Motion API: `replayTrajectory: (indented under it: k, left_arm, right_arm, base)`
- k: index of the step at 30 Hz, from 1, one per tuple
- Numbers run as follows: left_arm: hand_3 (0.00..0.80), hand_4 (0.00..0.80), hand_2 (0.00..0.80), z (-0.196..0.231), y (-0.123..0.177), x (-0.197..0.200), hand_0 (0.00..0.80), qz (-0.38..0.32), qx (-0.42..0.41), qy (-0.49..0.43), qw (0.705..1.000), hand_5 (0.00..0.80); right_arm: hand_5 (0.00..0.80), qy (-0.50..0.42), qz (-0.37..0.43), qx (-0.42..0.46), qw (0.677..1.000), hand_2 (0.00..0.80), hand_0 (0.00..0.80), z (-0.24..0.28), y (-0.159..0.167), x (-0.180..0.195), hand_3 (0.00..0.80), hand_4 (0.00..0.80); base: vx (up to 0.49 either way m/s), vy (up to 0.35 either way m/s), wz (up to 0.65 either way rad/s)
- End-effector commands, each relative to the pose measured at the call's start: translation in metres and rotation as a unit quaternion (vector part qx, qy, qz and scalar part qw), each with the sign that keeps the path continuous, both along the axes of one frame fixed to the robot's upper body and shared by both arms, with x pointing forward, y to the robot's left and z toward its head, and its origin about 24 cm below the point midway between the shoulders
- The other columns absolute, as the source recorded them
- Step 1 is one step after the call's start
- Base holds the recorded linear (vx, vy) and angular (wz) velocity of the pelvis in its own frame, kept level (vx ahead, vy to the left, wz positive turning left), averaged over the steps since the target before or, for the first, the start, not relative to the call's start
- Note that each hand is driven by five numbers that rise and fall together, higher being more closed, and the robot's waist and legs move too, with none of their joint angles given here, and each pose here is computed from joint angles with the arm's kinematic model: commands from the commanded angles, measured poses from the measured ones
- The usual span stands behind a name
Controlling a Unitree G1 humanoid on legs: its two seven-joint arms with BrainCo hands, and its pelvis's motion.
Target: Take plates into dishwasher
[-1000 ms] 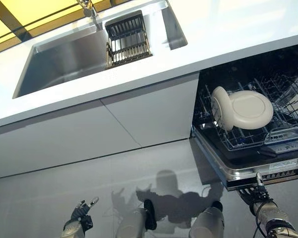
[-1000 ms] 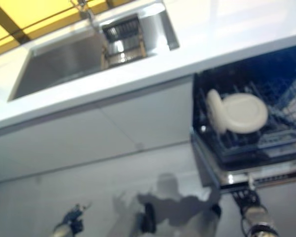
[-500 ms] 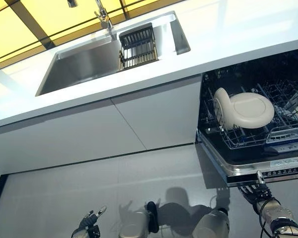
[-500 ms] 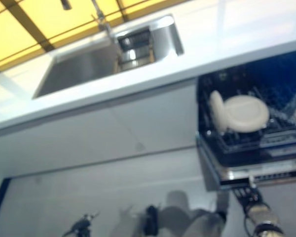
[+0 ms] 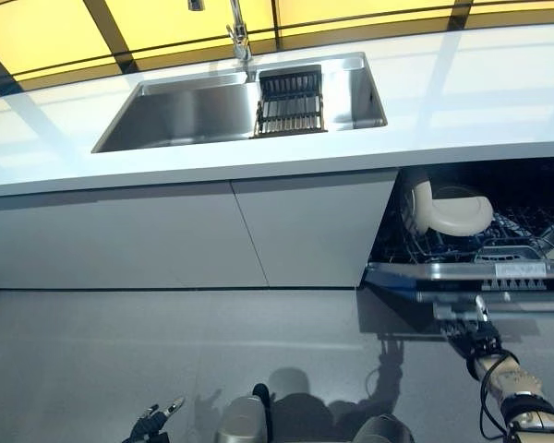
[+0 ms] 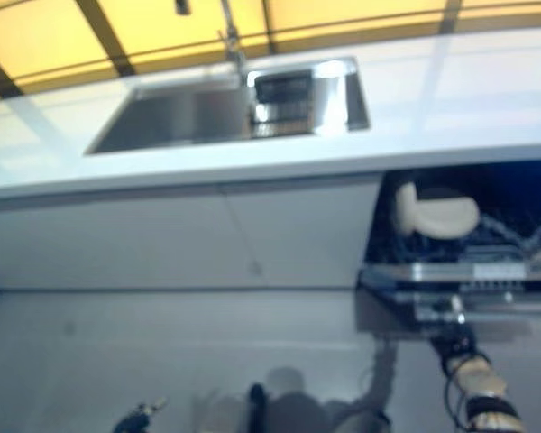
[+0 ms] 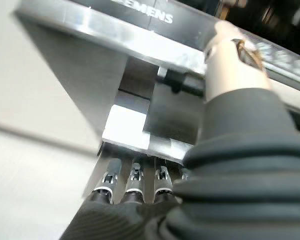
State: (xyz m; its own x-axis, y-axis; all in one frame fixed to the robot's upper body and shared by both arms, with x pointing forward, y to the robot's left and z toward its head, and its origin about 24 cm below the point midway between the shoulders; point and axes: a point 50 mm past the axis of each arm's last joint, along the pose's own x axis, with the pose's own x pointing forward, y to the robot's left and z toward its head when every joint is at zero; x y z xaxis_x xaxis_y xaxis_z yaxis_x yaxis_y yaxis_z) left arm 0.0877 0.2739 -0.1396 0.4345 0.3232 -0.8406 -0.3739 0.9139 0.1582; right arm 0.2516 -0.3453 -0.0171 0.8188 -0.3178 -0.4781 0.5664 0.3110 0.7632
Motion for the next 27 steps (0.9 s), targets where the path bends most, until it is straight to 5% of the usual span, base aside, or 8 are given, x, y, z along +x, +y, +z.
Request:
replayTrajectory:
  k: [1, 17, 22, 27]
  left_arm:
    - [0.000, 0.000, 0.000, 0.015, 0.024, 0.017, 0.000, -0.040, 0.045, -0.024, 0.998, 0.000]
    - [0.000, 0.000, 0.000, 0.014, 0.027, 0.018, 0.000, -0.050, 0.048, -0.024, 0.997, 0.000]
    - [0.000, 0.000, 0.000, 0.010, 0.021, 0.020, 0.000, -0.068, 0.036, -0.006, 0.997, 0.000]
    - [0.000, 0.000, 0.000, 0.001, 0.011, 0.015, 0.000, -0.144, 0.025, 0.057, 0.988, 0.000]
  right_arm:
    - [0.000, -0.349, 0.098, -0.057, 0.930, 0.000, 0.000, 0.169, 0.031, 0.105, 0.000, 0.000]
    - [0.000, -0.067, 0.218, -0.219, 0.949, 0.000, 0.000, 0.070, 0.023, 0.069, 0.000, 0.000]
    - [0.000, 0.102, 0.316, -0.340, 0.880, 0.000, 0.000, 0.009, 0.027, 0.029, 0.000, 0.000]
    - [0.000, 0.225, 0.417, -0.456, 0.753, 0.000, 0.000, -0.036, 0.034, -0.016, 0.000, 0.000]
  base:
    - [0.014, -0.018, 0.05]
    - [-0.012, -0.007, 0.00]
    - [-0.005, 0.018, -0.08]
    - [-0.020, 0.023, -0.09]
